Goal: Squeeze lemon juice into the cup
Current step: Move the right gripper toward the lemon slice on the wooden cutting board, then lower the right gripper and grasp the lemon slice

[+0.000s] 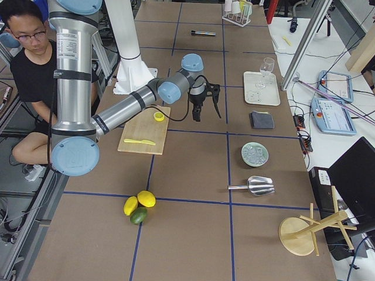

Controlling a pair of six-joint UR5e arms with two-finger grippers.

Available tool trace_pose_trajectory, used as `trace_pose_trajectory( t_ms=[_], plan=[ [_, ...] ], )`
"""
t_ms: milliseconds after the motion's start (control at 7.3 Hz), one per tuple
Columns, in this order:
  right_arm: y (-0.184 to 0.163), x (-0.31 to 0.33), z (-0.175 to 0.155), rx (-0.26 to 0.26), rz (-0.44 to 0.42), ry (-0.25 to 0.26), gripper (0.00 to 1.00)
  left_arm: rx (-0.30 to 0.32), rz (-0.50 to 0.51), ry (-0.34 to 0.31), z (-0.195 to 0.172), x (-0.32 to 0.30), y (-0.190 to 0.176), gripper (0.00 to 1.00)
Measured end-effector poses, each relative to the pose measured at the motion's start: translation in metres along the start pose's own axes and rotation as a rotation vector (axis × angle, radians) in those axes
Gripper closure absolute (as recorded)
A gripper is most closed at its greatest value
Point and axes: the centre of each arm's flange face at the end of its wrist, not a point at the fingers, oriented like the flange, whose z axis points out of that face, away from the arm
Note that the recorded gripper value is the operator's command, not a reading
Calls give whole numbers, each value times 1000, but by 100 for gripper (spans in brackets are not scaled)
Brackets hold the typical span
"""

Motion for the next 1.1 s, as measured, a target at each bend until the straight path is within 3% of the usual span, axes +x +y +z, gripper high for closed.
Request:
trace_pose_trajectory(
  t_ms=[411,685,1096],
  plan=[
    [108,-76,49,20,49,20,0,13,13,0,-1,2,-1,0],
    [170,-87,80,42,12,32,0,15,16,1,-2,3,-2,0],
    [213,-77,117,37,-43,72,0,21,21,2,-5,6,-2,0]
  ],
)
